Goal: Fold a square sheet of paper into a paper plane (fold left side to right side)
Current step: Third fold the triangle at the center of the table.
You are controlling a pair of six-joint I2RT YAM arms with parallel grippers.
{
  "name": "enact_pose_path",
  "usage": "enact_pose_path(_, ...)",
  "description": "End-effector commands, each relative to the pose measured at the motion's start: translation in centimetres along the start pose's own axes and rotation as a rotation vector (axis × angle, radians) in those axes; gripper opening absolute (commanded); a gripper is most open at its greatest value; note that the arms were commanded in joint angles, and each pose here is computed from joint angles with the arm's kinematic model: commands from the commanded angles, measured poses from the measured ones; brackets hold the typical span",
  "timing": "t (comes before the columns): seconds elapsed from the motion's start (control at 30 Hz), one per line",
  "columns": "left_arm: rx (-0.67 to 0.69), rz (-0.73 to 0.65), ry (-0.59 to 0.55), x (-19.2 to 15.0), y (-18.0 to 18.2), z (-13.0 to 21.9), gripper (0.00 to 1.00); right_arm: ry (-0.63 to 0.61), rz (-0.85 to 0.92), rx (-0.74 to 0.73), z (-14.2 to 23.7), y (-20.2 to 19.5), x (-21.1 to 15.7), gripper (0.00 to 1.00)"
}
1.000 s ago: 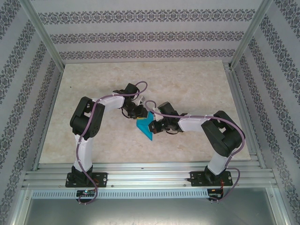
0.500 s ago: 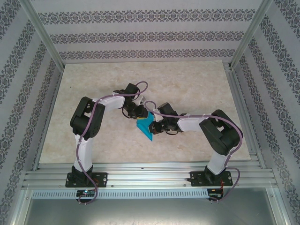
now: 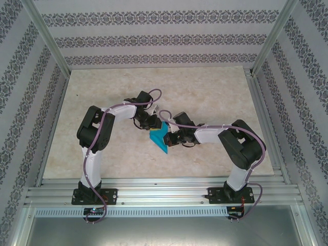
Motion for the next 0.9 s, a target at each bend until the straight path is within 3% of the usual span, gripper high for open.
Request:
enact_pose_path(0.0, 0.074, 0.012, 0.058, -0.9, 1.1, -2.0, 0.28, 0.001, -0.007, -0.019, 0.3, -0.2, -0.3, 0.00)
enact_pose_path(0.87, 0.075, 0.012, 0.057, -0.9, 1.3, -2.1, 0.28, 0.018, -0.009, -0.025, 0.7, -0.1, -0.3, 0.00)
Point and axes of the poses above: each hand's point on the last joint's axis, 136 mm out from that joint toward the fingers, its own z axis back along the fingers, its own y axis along the line the jaws close on, x = y × z, the point moved 10 cm from there along z, back along the fingers, and after that the axes turned 4 degrees about z, right-handed, at the moved point
